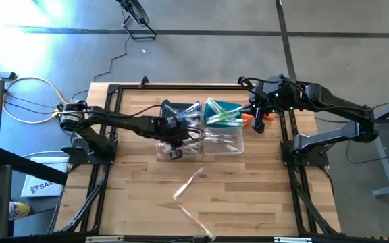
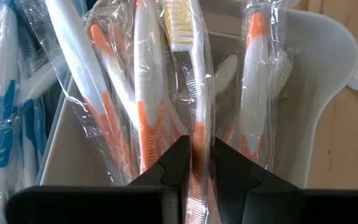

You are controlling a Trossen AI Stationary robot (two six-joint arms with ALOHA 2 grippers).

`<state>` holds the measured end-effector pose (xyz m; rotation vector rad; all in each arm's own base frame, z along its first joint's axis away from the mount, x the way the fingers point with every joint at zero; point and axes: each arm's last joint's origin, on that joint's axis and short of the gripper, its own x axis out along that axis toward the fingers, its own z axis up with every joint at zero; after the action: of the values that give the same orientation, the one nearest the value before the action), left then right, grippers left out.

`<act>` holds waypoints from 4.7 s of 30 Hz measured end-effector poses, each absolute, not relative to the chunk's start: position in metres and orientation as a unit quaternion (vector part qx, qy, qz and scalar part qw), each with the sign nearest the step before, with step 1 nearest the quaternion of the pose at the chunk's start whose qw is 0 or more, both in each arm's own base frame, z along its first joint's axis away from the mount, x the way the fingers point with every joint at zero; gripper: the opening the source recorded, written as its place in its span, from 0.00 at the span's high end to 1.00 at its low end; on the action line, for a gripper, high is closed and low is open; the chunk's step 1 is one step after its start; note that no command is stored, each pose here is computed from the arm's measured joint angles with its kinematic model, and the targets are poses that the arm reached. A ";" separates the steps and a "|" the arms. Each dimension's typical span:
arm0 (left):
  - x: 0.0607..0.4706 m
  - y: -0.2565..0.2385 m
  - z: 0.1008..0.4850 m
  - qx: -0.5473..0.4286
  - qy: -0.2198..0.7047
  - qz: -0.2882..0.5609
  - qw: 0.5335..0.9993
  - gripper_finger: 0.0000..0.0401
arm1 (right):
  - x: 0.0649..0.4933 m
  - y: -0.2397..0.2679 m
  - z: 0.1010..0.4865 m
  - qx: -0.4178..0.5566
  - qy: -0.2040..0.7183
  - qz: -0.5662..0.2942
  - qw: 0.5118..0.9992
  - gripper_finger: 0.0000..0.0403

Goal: Pick & Place Toothbrushes
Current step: Put the orange toothbrush into the gray bin

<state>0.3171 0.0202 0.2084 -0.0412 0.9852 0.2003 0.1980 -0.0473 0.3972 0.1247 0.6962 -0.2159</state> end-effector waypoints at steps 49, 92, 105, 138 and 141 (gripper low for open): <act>0.321 0.020 0.210 -0.062 0.450 0.102 0.885 0.61 | 0.198 -0.047 0.397 0.060 0.341 -0.103 0.932 0.99; 0.344 0.014 0.302 -0.333 0.360 0.102 0.865 0.61 | 0.198 -0.047 0.397 0.056 0.343 -0.101 0.932 0.99; 0.343 -0.026 0.302 -0.365 0.385 0.041 0.847 0.61 | 0.198 -0.046 0.397 0.055 0.343 -0.090 0.934 0.99; 0.358 -0.114 0.211 -0.331 0.474 0.202 0.791 0.61 | 0.197 -0.046 0.396 0.035 0.349 -0.075 0.933 0.99; 0.362 -0.116 0.199 -0.326 0.482 0.208 0.786 0.61 | 0.197 -0.046 0.396 0.027 0.350 -0.072 0.934 0.99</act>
<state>0.3624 -0.1160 0.1988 -0.7031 1.0387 0.4477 0.1974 -0.0460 0.3962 0.0550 0.7154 -0.1481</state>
